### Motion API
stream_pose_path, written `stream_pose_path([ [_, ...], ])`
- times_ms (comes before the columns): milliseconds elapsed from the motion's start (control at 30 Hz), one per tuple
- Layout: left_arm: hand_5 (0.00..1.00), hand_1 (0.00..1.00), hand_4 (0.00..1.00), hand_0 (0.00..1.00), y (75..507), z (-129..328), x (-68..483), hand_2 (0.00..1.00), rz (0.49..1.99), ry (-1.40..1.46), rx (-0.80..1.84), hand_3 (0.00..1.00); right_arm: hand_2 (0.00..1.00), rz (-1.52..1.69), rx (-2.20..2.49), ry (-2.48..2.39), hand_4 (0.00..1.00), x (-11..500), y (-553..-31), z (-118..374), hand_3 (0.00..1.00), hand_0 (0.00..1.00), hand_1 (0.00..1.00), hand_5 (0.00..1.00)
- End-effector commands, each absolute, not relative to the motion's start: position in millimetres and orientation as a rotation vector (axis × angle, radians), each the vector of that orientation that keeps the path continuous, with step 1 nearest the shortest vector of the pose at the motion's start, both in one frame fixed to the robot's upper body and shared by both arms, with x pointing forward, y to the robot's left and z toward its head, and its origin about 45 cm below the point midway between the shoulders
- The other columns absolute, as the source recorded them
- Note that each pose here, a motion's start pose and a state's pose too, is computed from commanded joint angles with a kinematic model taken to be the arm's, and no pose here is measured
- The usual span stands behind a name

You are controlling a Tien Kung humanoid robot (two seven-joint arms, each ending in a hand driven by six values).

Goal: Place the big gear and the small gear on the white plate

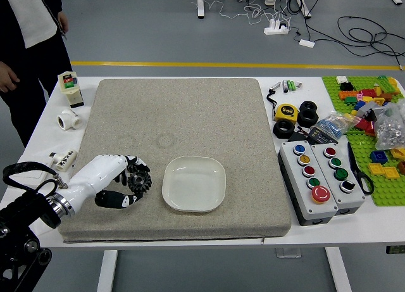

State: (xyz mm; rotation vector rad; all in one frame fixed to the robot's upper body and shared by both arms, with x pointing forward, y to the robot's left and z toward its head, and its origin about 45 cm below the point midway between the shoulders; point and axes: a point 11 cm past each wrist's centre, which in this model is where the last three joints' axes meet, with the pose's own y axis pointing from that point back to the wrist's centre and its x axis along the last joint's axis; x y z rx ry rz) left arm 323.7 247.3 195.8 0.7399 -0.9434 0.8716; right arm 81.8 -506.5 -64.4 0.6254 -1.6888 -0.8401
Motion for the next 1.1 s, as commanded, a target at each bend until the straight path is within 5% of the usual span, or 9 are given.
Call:
stream_pose_path([
  [367,0.002,0.332,0.167,0.293,179.2,206.9,336.6,0.400,0.697,-1.049,0.647,0.533,0.694,-0.839,0.626,-1.687,0.749,83.0,-505.2,-64.7,0.558,0.597,0.606,0.674],
  [400,0.002,0.360,0.270,0.324,173.3,206.5,338.0,0.422,0.686,-1.057,0.639,0.547,0.695,-0.839,0.626,-1.687,0.749,83.3,-505.1,-64.7,0.558,0.597,0.607,0.675],
  [567,0.002,0.360,0.270,0.324,154.3,204.9,344.0,0.422,0.652,-1.073,0.627,0.547,0.695,-0.837,0.629,-1.688,0.749,84.7,-504.8,-64.5,0.558,0.597,0.607,0.675],
  [600,0.063,0.392,0.482,0.331,151.7,205.0,345.0,0.472,0.649,-1.075,0.626,0.563,0.694,-0.837,0.629,-1.688,0.750,84.9,-504.8,-64.5,0.558,0.599,0.607,0.674],
  [767,0.063,0.392,0.482,0.331,146.5,202.2,354.3,0.472,0.671,-1.084,0.635,0.563,0.694,-0.834,0.631,-1.687,0.750,85.5,-505.0,-64.3,0.558,0.599,0.607,0.674],
  [800,0.148,0.452,0.857,0.347,147.3,199.6,357.2,0.558,0.674,-1.079,0.644,0.618,0.695,-0.834,0.632,-1.686,0.750,85.6,-504.9,-64.3,0.558,0.599,0.607,0.674],
  [967,0.148,0.452,0.857,0.347,149.7,195.1,362.1,0.558,0.670,-1.064,0.661,0.618,0.695,-0.833,0.633,-1.689,0.750,86.2,-505.0,-64.1,0.558,0.599,0.607,0.674],
  [1000,0.257,0.665,0.998,0.498,149.5,195.4,362.4,0.775,0.667,-1.065,0.657,0.769,0.694,-0.833,0.632,-1.690,0.751,86.3,-505.2,-64.0,0.558,0.600,0.607,0.674],
  [1100,0.257,0.665,0.998,0.498,147.9,196.0,362.7,0.775,0.658,-1.068,0.647,0.769,0.694,-0.831,0.633,-1.691,0.751,86.9,-505.5,-63.7,0.558,0.600,0.607,0.674],
])
